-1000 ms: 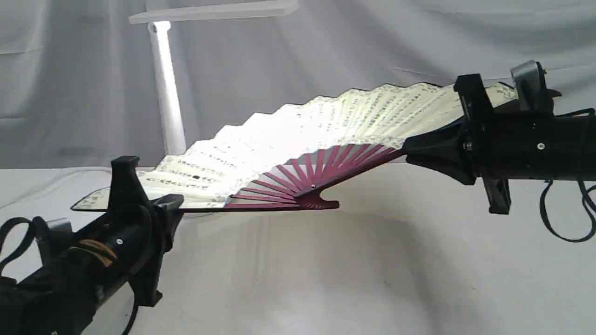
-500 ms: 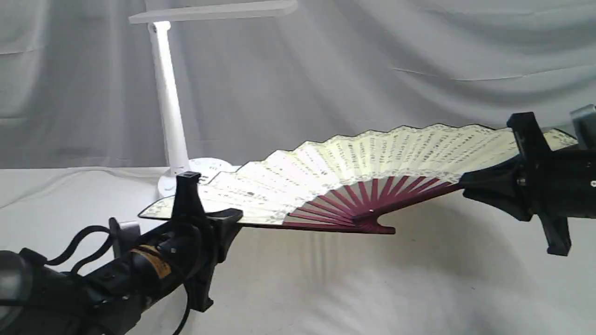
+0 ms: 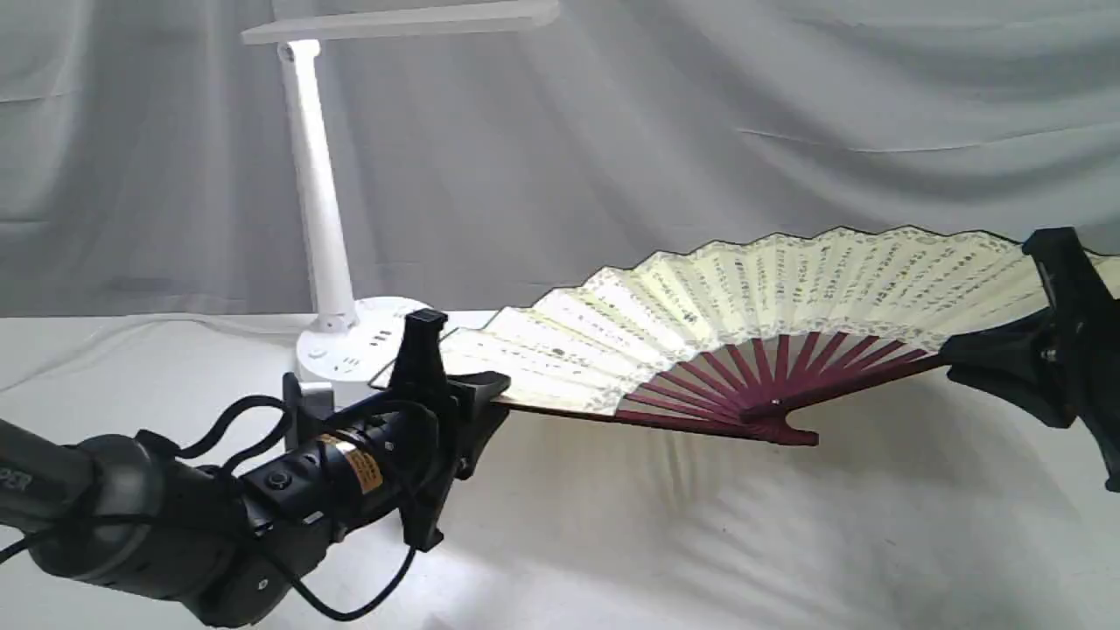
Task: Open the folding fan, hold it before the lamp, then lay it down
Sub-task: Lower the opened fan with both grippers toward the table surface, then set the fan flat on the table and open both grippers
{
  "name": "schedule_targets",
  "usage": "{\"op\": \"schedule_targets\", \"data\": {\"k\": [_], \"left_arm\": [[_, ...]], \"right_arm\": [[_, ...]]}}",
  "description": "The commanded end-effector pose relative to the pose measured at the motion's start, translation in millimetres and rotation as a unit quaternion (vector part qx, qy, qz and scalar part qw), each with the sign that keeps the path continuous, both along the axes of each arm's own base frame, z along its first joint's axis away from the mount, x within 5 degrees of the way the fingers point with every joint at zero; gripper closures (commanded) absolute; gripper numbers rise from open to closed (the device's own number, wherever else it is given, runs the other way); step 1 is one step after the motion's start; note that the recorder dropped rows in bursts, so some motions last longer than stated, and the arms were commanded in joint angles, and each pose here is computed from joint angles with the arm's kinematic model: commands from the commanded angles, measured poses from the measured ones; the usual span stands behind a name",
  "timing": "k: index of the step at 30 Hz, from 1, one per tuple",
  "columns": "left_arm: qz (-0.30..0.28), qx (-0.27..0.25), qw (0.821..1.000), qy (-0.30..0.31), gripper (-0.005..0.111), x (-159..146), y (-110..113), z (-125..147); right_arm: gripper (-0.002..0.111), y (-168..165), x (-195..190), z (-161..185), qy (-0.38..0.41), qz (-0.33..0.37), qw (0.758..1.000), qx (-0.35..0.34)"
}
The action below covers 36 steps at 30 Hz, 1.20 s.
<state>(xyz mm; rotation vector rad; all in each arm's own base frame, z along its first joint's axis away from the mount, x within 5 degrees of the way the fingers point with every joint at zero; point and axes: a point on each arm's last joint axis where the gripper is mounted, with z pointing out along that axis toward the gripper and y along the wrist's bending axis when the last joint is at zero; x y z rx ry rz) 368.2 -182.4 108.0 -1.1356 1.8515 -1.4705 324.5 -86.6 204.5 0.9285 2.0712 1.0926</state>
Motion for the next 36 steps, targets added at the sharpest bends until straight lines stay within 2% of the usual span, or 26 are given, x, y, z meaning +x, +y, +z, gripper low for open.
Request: {"op": "schedule_targets", "data": {"k": [1,8,12,15,21,24,27,30,36], "left_arm": [[0.003,-0.001,1.000,-0.005,0.077,4,1,2],[0.005,0.015,1.000,0.018,0.062,3,2,-2],[-0.008,0.020,1.000,0.008,0.052,2,1,-2],[-0.017,0.026,1.000,0.006,0.051,2,1,-2],[-0.022,0.030,0.999,0.003,0.051,1,0,-2],[-0.026,0.033,0.999,0.002,0.051,1,0,-2],[-0.042,0.049,0.998,-0.008,0.051,0,-1,-2],[-0.067,0.072,0.995,-0.022,0.051,-2,-4,-3],[-0.070,0.073,0.995,-0.022,0.051,-2,-4,-3]], "right_arm": [[0.108,-9,-1,-4,0.007,-0.018,0.998,-0.059],[0.108,-11,-1,-7,0.013,-0.023,0.998,-0.061],[0.108,-13,3,-27,0.039,-0.022,0.998,-0.046],[0.108,-15,6,-45,0.062,-0.025,0.997,-0.044],[0.107,-22,7,-68,0.087,-0.027,0.992,-0.085],[0.098,-22,7,-74,0.096,-0.025,0.992,-0.080],[0.084,-22,7,-79,0.103,-0.022,0.991,-0.083],[0.073,-27,5,-82,0.115,-0.028,0.987,-0.113],[0.062,-25,2,-84,0.120,0.008,0.984,-0.135]]}}
